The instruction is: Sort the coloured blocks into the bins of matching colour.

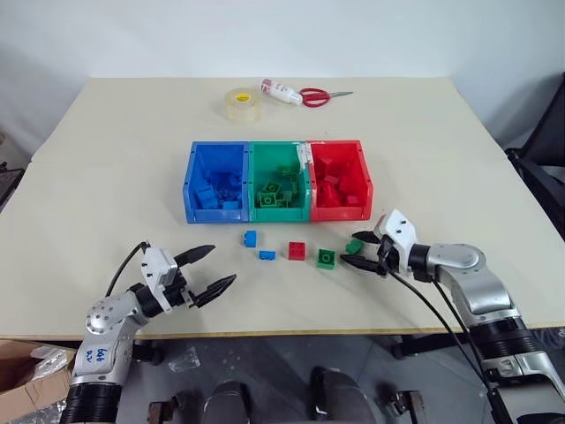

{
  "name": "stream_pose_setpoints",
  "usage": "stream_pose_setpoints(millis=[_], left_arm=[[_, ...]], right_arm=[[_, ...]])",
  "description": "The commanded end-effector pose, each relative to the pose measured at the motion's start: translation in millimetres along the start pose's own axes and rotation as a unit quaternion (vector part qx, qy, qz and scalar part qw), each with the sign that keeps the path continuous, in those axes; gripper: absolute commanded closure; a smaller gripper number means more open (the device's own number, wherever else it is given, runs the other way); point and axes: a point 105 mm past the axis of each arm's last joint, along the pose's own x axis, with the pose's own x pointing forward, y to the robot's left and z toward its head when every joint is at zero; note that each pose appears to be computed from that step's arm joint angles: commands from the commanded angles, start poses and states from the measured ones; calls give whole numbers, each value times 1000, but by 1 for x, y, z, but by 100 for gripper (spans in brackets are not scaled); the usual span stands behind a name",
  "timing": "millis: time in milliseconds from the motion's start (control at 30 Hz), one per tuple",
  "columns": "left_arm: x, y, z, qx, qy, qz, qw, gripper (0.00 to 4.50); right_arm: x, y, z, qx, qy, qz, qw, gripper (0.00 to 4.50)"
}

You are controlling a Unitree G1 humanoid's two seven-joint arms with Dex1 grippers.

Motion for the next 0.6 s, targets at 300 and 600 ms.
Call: stream_pose_setpoints(millis=[300, 600], left_arm=[[-14, 1, 18, 12, -47, -52, 997, 0], [-22, 5, 28, 30, -79, -133, 988, 0]], right_arm=[[-18, -1, 49, -38, -53, -29, 997, 297], [25, 9, 120, -86, -110, 24, 990, 297]])
